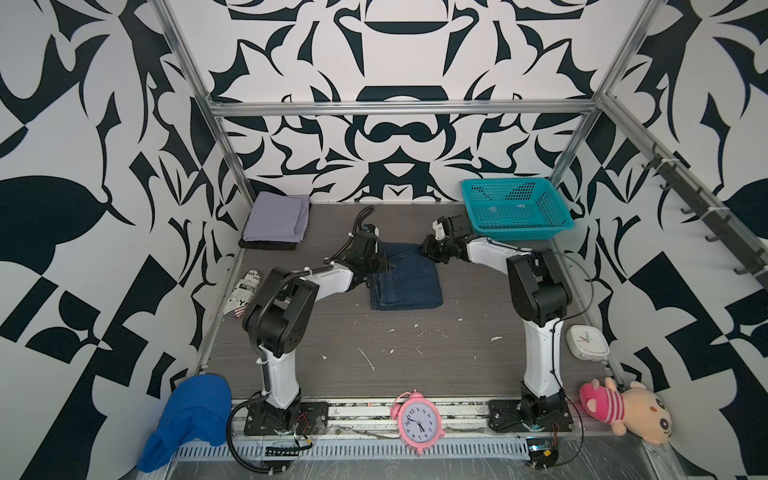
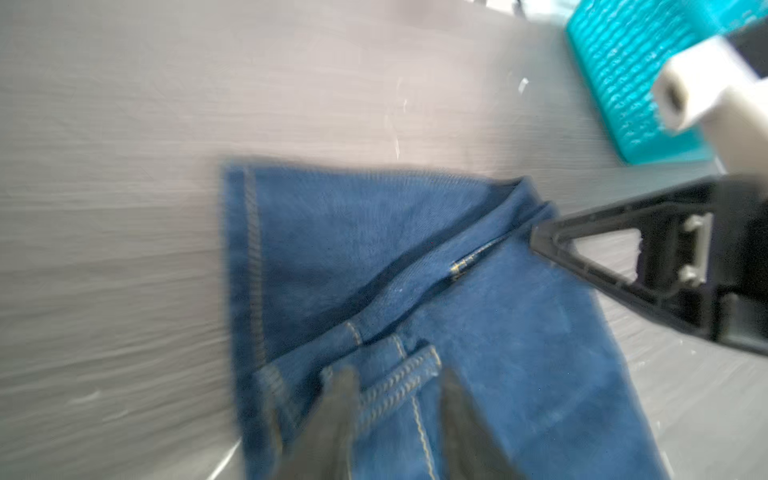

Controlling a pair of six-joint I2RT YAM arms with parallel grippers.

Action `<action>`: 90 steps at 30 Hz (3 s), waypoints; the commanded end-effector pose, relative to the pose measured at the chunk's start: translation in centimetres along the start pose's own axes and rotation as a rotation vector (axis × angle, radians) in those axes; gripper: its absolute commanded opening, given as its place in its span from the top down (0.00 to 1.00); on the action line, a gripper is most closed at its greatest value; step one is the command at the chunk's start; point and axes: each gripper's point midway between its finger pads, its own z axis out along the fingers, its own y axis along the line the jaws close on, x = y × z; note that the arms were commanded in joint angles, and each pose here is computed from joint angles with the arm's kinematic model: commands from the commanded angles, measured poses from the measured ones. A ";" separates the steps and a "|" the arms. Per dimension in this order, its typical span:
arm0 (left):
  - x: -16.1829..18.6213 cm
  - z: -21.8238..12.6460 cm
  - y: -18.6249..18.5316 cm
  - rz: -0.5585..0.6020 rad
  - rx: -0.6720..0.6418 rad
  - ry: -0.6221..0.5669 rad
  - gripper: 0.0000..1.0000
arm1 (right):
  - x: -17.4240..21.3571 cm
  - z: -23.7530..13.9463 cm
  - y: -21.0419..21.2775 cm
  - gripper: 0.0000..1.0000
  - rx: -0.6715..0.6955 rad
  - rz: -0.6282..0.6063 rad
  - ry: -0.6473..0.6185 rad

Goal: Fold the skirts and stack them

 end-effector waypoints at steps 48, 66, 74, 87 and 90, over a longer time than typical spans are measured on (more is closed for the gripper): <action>13.5 0.0 2.0 -0.420 0.310 0.274 0.00 | 13.4 -2.2 -7.1 0.28 -0.036 0.033 0.198; 11.9 1.4 1.5 -0.368 0.319 0.271 0.89 | 11.3 -3.6 -4.3 0.31 -0.104 -0.023 0.139; 6.7 -0.5 3.0 -0.127 0.199 0.312 1.00 | 8.0 -7.8 -0.8 0.16 -0.082 -0.250 -0.035; -6.7 -3.5 8.4 0.425 -0.025 0.300 1.00 | 5.2 -6.0 9.4 0.11 -0.216 -0.467 -0.082; -9.8 -4.1 8.8 0.526 -0.029 0.260 1.00 | 4.7 -5.5 10.9 0.11 -0.257 -0.451 -0.073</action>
